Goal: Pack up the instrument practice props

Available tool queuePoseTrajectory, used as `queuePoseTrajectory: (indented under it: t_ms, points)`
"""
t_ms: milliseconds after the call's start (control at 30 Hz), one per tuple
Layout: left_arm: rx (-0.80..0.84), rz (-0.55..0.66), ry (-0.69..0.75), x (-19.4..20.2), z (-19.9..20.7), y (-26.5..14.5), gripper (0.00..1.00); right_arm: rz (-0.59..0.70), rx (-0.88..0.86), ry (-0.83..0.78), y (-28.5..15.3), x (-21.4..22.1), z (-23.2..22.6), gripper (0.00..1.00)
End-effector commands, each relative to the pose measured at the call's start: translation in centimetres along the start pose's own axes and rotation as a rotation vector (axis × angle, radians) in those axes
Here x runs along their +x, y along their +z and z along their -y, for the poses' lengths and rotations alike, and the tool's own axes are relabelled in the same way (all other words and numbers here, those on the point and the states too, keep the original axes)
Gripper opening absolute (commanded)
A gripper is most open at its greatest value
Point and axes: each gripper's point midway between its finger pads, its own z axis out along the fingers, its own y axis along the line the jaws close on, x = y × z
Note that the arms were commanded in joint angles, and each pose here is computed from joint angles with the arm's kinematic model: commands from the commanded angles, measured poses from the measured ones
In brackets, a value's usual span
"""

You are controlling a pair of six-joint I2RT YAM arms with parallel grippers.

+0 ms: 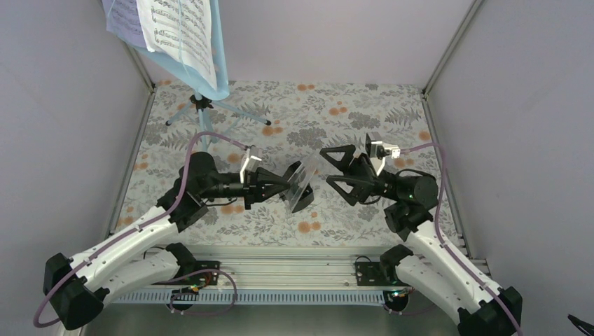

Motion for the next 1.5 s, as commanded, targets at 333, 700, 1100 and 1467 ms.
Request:
queuePoseTrajectory:
  t_ms: [333, 700, 1100, 1467]
  points:
    - [0.136, 0.091, 0.114, -3.2, 3.9, 1.0, 0.02, 0.098, -0.210, -0.017, 2.5, -2.0, -4.0, 0.94]
    - [0.115, 0.095, 0.105, -3.0, 3.3, 1.3, 0.02, 0.092, -0.180, -0.018, 3.8, -1.1, -3.8, 0.72]
    - [0.079, 0.084, 0.078, -2.7, 2.4, 1.6, 0.03, 0.087, -0.126, -0.030, 4.0, -0.4, -2.8, 0.37]
    - [-0.460, 0.085, -0.055, -2.5, -6.7, -1.9, 0.83, -0.003, 0.255, -0.169, 1.1, 3.1, 3.4, 0.41]
